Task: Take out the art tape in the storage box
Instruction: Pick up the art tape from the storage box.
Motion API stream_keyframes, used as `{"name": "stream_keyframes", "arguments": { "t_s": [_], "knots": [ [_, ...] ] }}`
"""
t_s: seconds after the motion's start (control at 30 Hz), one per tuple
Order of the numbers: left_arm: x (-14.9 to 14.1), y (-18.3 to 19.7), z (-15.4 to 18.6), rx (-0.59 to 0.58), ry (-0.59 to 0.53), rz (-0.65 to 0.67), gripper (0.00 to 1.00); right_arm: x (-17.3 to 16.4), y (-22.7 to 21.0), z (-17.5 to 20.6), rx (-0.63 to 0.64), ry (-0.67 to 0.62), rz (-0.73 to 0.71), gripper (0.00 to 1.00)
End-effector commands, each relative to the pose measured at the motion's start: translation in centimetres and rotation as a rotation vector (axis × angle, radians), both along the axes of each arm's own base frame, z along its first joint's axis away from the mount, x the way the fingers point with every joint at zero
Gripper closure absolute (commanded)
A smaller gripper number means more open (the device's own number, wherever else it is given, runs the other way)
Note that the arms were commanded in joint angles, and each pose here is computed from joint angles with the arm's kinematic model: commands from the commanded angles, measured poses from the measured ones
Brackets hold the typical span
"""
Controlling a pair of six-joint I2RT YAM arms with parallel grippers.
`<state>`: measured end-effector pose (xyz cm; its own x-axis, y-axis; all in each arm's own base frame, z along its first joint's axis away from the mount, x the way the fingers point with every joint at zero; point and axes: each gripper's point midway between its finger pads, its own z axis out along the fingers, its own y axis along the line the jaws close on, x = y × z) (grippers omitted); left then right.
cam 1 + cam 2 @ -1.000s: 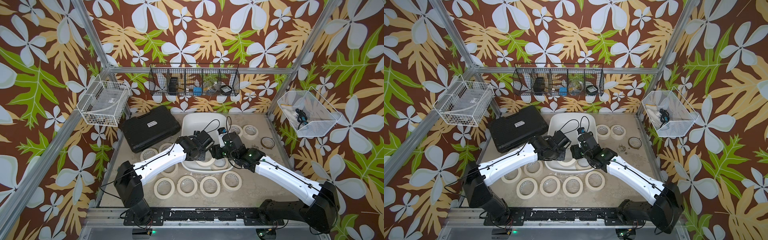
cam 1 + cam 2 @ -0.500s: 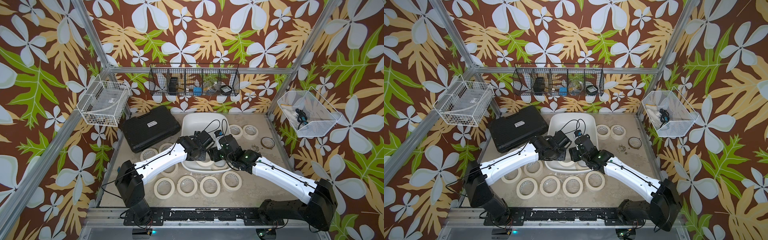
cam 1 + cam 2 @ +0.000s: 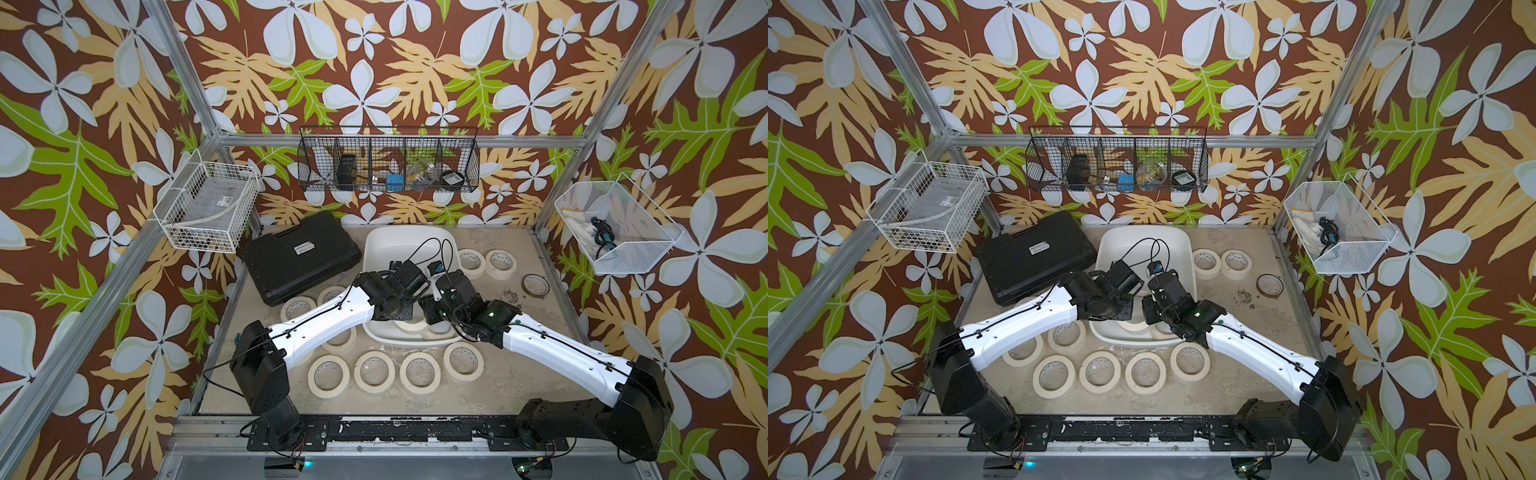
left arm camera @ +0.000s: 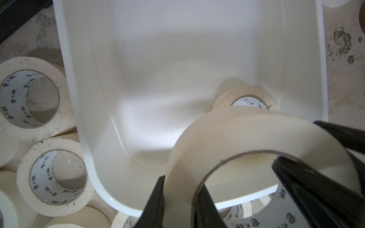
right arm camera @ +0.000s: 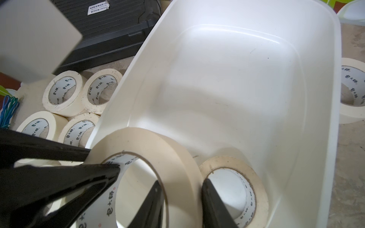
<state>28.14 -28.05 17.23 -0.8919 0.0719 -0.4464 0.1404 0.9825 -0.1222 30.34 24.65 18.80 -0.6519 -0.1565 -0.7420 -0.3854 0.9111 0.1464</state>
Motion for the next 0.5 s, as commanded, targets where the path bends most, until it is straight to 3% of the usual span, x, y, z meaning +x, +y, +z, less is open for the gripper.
{"name": "stream_keyframes", "arguments": {
  "t_s": [0.0, 0.1, 0.17, 0.3, 0.47],
  "knots": [
    [0.1, -0.3, 0.8, -0.028, -0.021, -0.012, 0.87, 0.3, -0.1, 0.3, 0.000, -0.015, -0.013, 0.73],
    [0.2, -0.4, 2.0, -0.066, -0.058, -0.018, 0.78, 0.3, -0.2, 0.5, -0.001, -0.019, -0.015, 0.81],
    [0.1, -0.3, 2.7, -0.097, -0.083, -0.017, 0.63, 0.4, -0.3, 0.7, -0.003, -0.022, -0.020, 0.83],
    [-0.2, -0.5, 4.7, -0.187, -0.143, -0.038, 0.45, 0.5, -0.4, 1.1, -0.005, -0.033, -0.022, 0.87],
    [-0.8, -0.3, 7.3, -0.291, -0.212, -0.053, 0.33, 0.8, -0.9, 1.5, -0.030, -0.048, -0.016, 0.88]
  ]
}}
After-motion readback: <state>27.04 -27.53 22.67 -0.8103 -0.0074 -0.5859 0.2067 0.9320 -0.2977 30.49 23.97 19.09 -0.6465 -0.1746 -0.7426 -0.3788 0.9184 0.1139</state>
